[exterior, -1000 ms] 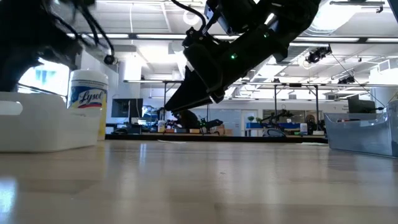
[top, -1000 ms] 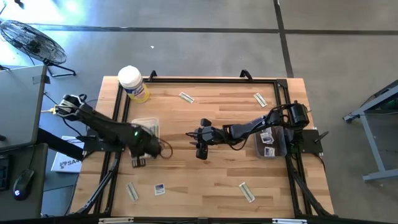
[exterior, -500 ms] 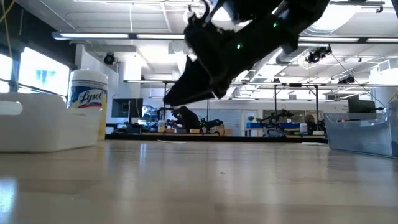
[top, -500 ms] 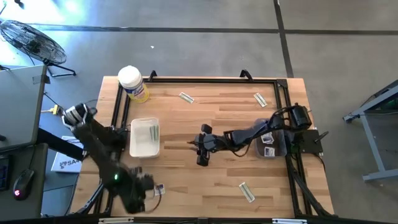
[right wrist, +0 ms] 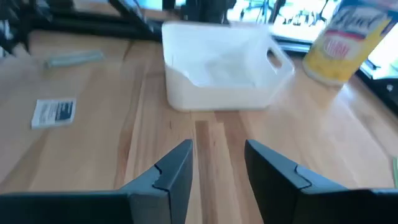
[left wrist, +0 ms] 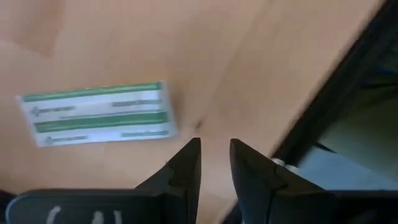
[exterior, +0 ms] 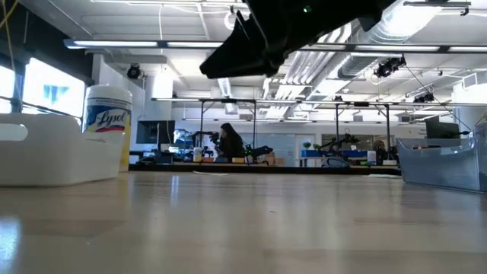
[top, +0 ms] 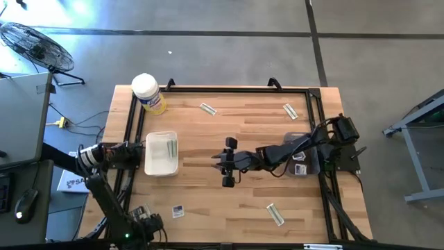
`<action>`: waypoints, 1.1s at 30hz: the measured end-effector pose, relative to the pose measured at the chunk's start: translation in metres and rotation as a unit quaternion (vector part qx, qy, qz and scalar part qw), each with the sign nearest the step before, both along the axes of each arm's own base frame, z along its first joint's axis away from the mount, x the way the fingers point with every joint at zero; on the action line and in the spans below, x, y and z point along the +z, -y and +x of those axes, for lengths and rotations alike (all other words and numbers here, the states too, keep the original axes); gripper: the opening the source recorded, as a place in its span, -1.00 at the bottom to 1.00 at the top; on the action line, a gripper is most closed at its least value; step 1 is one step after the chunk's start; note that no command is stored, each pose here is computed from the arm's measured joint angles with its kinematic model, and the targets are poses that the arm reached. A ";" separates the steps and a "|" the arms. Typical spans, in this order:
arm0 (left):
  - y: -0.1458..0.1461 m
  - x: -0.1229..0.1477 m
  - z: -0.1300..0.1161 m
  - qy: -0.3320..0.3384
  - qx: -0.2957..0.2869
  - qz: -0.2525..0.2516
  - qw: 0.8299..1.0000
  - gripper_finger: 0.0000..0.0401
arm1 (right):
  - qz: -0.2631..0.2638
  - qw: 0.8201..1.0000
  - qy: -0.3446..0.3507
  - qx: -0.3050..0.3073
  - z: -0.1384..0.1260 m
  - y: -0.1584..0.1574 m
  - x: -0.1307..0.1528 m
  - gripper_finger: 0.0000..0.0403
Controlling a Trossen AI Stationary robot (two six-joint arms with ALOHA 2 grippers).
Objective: Pick & Place First Aid Supplies
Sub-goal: Put the green bandage into the white bin
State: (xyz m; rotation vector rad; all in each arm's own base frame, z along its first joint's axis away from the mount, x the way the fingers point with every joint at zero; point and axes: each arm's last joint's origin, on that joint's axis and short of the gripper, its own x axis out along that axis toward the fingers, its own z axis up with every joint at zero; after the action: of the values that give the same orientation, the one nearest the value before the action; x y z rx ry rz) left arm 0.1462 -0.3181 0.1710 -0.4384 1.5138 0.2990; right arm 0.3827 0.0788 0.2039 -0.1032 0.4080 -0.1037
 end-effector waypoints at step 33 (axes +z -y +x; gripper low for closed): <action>-0.014 -0.034 -0.039 0.092 -0.044 0.083 0.991 -0.67 | 0.029 0.999 0.015 0.003 0.002 0.010 0.006 -0.30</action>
State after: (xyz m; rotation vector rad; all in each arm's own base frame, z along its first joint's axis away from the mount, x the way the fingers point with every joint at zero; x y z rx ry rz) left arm 0.1076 -0.3040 0.1367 -0.2587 1.3131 0.3054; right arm 0.3845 0.0688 0.2101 -0.0459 0.3795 -0.0884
